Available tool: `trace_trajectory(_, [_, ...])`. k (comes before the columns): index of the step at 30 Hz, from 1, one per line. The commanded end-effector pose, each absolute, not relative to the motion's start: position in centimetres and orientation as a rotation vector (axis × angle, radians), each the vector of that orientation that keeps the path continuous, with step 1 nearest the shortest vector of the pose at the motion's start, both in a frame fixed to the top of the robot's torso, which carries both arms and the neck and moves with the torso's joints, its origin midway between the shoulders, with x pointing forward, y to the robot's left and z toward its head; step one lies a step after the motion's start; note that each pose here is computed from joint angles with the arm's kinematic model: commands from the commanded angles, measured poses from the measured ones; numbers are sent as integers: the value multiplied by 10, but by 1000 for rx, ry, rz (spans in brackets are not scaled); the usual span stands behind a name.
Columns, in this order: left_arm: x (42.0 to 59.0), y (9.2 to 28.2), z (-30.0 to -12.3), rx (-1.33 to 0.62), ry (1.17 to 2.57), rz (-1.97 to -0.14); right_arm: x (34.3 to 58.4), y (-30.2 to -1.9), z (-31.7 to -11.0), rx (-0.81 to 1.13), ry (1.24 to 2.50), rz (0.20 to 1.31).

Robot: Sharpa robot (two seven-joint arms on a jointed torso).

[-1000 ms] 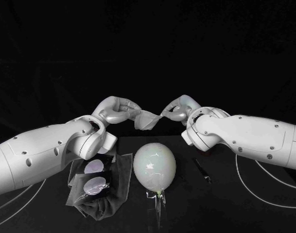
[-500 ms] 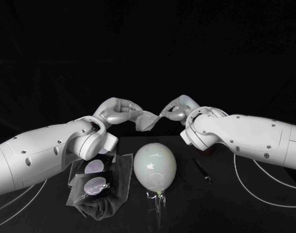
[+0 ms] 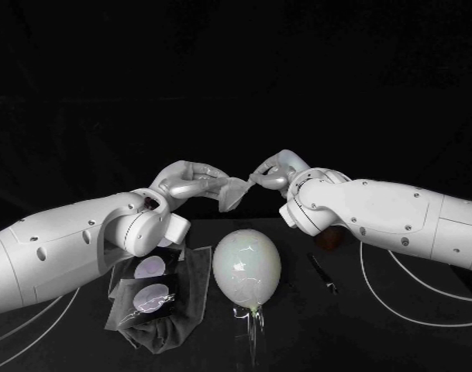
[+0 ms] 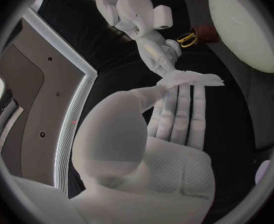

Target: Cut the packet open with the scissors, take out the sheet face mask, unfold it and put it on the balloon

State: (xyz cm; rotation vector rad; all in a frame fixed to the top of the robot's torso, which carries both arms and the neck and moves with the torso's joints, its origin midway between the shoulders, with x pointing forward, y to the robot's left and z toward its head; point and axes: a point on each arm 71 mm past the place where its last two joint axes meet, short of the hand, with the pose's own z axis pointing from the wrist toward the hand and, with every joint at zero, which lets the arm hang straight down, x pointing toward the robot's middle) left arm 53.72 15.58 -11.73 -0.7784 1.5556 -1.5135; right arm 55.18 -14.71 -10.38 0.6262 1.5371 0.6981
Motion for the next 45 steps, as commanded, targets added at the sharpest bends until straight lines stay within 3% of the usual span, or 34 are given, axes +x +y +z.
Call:
trace_trajectory(1, [537,154,-118,-862,1578,-1578,554,-144,-103,614,1541,744])
trace_trajectory(11, [539,159,-118,-942,1557,-1569,557,-145,-104,611,1552,775])
trace_trajectory(20, [538,161,-119,-973,1556,-1548,556,-160,-96,606,1426,862])
trace_trajectory(30, [537,167,-119,-978,1564,-1537,526,-164,-85,369,1305,1014])
trace_trajectory(38, [535,167,-119,-968,1578,-1556,502,-150,-92,185,1250,1056])
trace_trajectory(45, [532,168,-119,-959,1586,-1569,495,-139,-100,160,1230,1056])
